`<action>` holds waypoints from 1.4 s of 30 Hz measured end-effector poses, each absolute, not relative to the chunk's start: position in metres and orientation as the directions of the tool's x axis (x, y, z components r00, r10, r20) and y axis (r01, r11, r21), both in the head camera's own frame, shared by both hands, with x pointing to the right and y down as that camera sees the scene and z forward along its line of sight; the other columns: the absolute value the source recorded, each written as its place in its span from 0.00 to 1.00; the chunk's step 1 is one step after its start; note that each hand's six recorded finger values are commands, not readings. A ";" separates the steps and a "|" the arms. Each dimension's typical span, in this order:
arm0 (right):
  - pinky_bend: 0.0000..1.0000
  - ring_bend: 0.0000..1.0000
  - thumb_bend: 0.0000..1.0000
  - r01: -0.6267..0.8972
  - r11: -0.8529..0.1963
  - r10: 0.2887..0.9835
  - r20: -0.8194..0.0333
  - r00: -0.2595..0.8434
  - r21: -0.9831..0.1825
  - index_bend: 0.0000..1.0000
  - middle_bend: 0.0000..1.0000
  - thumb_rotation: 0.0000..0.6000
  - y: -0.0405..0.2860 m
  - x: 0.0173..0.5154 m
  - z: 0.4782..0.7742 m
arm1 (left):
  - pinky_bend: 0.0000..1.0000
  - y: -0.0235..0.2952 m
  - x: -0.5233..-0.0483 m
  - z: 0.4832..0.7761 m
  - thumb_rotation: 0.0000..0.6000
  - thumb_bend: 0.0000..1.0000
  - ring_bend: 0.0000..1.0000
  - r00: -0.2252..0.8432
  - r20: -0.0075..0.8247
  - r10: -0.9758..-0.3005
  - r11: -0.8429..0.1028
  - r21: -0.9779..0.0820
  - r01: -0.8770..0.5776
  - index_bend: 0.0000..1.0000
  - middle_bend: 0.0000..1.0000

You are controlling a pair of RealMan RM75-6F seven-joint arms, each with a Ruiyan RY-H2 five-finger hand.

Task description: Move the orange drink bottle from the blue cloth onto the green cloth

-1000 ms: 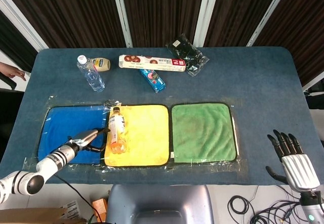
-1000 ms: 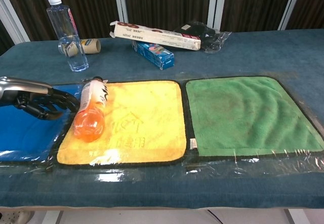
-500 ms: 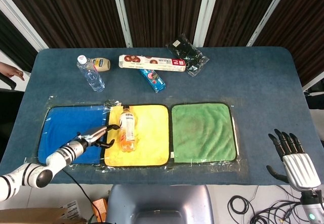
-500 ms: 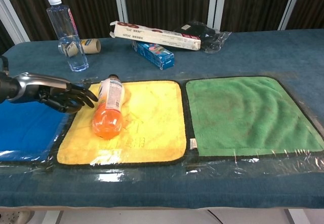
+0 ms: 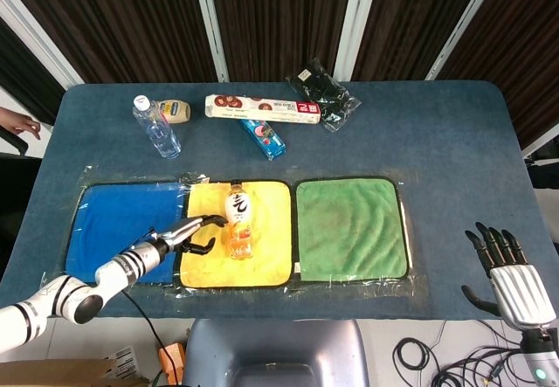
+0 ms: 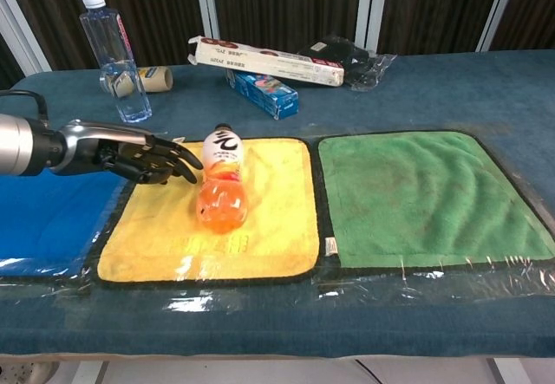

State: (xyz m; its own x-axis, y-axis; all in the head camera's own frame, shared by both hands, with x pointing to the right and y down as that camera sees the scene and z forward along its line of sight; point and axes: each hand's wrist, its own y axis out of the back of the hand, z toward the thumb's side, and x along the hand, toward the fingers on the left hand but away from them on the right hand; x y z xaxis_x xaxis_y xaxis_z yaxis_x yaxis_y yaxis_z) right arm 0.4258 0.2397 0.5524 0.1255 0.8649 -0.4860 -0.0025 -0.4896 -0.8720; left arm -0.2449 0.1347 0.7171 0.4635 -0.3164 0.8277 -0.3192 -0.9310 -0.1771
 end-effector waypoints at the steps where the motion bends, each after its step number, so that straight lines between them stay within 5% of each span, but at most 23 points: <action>1: 0.00 0.00 0.17 -0.002 -0.489 0.865 -0.486 0.126 -0.872 0.00 0.00 1.00 0.240 0.426 0.552 | 0.12 0.135 -0.243 0.717 0.67 0.59 0.07 0.470 0.824 -0.318 -0.930 -0.175 -0.323 0.19 0.19; 16: 0.00 0.00 0.18 0.012 -0.485 0.868 -0.480 0.128 -0.875 0.00 0.00 1.00 0.240 0.428 0.548 | 0.11 0.139 -0.205 0.718 0.70 0.60 0.07 0.576 0.743 -0.341 -0.903 -0.088 -0.420 0.19 0.18; 29: 0.00 0.00 0.18 0.023 -0.487 0.868 -0.481 0.122 -0.873 0.00 0.00 1.00 0.240 0.433 0.546 | 0.11 0.126 -0.188 0.731 0.77 0.60 0.07 0.646 0.673 -0.360 -0.826 0.091 -0.556 0.19 0.18; 42: 0.00 0.00 0.17 0.033 -0.488 0.869 -0.482 0.111 -0.872 0.00 0.00 1.00 0.238 0.437 0.545 | 0.11 0.124 -0.167 0.749 0.78 0.59 0.07 0.693 0.642 -0.328 -0.811 0.184 -0.555 0.19 0.18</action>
